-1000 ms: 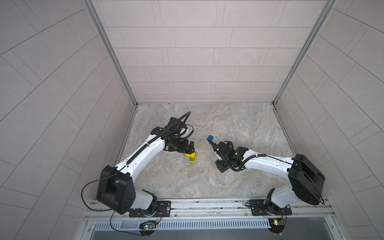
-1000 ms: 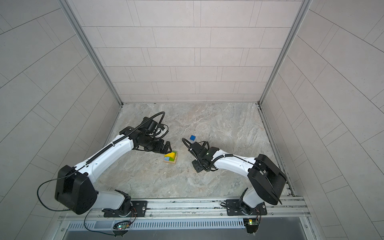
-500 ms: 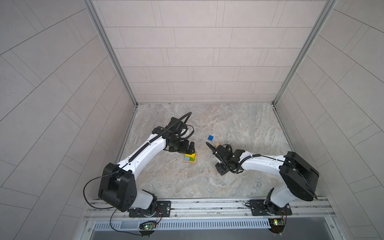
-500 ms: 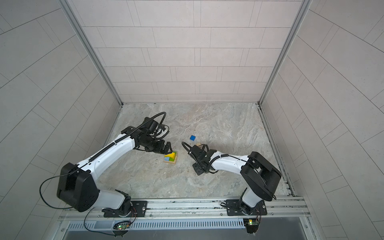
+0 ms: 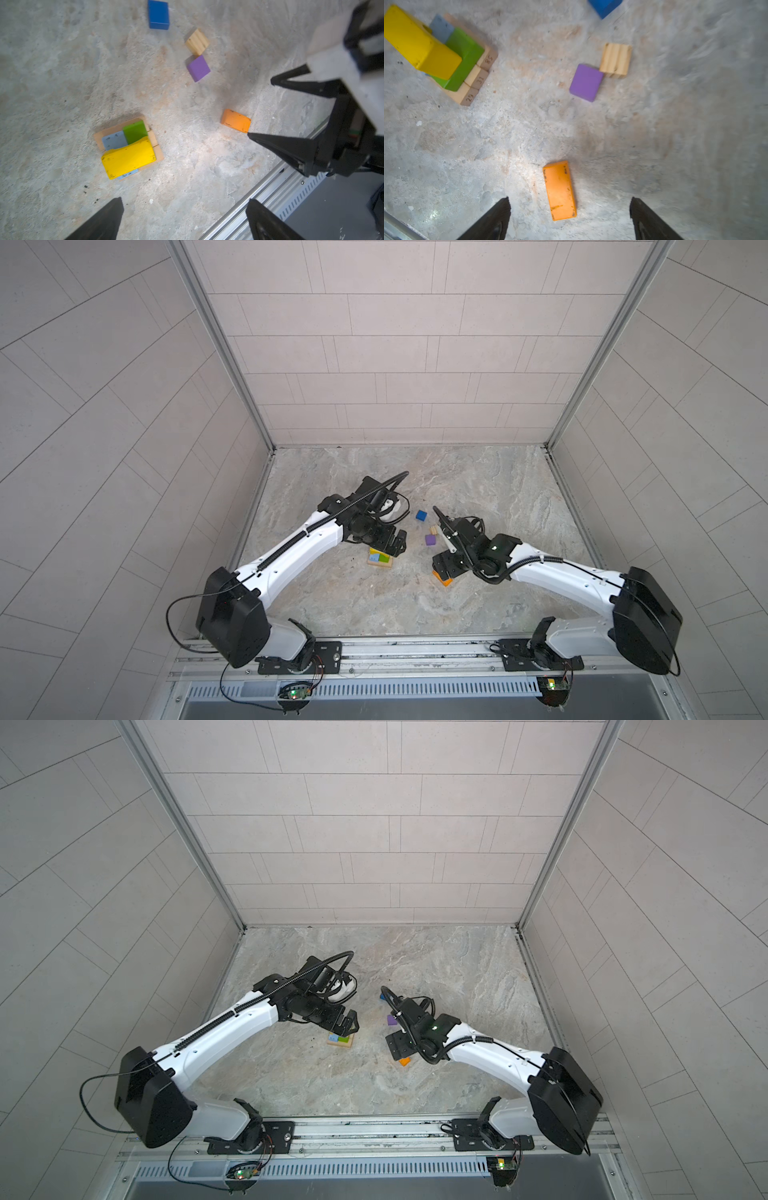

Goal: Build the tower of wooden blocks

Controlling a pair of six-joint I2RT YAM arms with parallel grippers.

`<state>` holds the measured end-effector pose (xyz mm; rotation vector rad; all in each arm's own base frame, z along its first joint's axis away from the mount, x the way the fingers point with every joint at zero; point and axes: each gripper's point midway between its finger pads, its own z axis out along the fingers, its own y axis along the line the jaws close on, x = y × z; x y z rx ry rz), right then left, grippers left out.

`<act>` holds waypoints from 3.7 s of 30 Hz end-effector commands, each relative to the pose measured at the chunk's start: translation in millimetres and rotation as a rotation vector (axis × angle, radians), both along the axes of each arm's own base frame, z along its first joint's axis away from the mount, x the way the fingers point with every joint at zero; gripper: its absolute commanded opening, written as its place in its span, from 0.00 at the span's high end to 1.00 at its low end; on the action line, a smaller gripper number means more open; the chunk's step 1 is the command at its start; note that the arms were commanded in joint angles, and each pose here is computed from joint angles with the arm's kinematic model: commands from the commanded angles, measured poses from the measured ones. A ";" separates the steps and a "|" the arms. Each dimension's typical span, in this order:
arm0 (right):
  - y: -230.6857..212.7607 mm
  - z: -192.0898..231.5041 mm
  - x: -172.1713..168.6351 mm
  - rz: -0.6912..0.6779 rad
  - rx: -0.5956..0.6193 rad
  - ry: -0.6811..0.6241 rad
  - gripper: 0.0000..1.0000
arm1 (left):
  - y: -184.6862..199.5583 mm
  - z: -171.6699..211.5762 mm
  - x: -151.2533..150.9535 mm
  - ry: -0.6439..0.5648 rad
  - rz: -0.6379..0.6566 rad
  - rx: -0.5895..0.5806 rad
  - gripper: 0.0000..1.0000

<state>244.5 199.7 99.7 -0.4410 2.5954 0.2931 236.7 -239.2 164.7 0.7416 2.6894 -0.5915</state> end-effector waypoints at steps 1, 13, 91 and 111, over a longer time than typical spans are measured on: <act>-24.8 6.8 -3.5 -0.096 0.039 0.041 0.06 | -17.5 9.3 -0.7 -0.078 -0.060 0.020 0.00; -46.0 40.9 -1.5 -0.244 0.430 0.164 0.05 | -81.4 -20.8 -28.4 -0.189 -0.246 0.124 0.00; -112.3 57.7 -4.2 -0.488 0.590 0.163 0.04 | -117.9 -90.0 -17.6 -0.146 -0.279 0.335 0.41; -66.7 69.2 1.8 -0.331 0.713 0.131 0.05 | -5.2 -36.0 14.5 0.005 0.052 0.366 0.42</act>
